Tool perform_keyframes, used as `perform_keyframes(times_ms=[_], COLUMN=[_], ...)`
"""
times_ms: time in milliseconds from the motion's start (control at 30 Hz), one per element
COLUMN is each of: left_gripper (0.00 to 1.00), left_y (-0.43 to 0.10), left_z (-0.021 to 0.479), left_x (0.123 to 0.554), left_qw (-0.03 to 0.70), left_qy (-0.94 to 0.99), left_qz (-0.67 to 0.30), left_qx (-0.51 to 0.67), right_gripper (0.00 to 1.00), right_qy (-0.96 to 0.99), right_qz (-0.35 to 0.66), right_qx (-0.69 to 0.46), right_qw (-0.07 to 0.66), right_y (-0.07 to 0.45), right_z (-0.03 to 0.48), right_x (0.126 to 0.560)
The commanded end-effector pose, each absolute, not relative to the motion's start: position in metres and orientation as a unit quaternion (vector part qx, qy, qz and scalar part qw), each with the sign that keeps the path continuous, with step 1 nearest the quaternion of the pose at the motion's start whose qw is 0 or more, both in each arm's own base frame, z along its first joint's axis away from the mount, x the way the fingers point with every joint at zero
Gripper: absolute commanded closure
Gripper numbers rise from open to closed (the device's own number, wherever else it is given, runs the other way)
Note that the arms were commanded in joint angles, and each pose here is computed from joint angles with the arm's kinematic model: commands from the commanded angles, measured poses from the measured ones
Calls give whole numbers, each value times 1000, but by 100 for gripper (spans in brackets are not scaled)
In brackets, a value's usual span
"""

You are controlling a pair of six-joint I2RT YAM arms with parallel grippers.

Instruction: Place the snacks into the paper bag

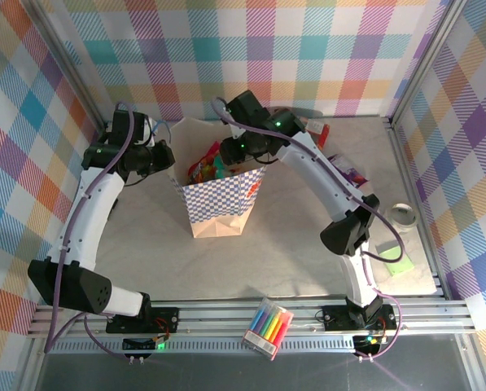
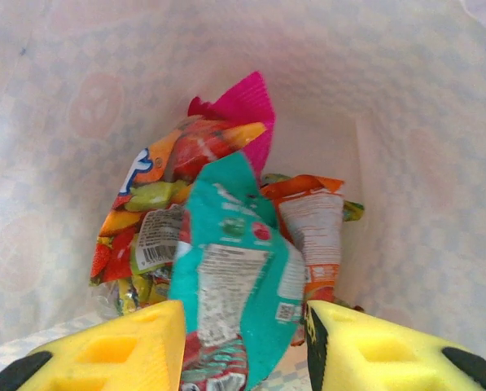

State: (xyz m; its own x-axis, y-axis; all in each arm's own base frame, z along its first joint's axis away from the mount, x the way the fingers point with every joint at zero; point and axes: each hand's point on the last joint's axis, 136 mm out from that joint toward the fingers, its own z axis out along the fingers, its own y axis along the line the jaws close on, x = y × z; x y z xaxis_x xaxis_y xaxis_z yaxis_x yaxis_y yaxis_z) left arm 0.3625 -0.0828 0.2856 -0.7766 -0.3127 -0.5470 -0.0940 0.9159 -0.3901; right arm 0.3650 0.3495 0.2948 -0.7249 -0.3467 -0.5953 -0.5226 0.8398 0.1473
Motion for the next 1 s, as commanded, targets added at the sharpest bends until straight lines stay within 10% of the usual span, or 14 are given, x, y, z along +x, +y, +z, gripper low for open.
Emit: perform_keyframes(times_ms=[0,967], left_gripper=[85,78], left_y=[-75,-82], left_z=[292,285], left_x=[352,358], left_qw=[324,302], left_qy=[925,929], left_qz=[-165,-179], left_qx=[-111,-115], right_gripper=[57,53], right_qy=[905,878], right_qz=[160,135], right_qx=[-223,-185], right_qw=[324,421], right_y=[337,272], right_z=[334,390], right_x=[355,324])
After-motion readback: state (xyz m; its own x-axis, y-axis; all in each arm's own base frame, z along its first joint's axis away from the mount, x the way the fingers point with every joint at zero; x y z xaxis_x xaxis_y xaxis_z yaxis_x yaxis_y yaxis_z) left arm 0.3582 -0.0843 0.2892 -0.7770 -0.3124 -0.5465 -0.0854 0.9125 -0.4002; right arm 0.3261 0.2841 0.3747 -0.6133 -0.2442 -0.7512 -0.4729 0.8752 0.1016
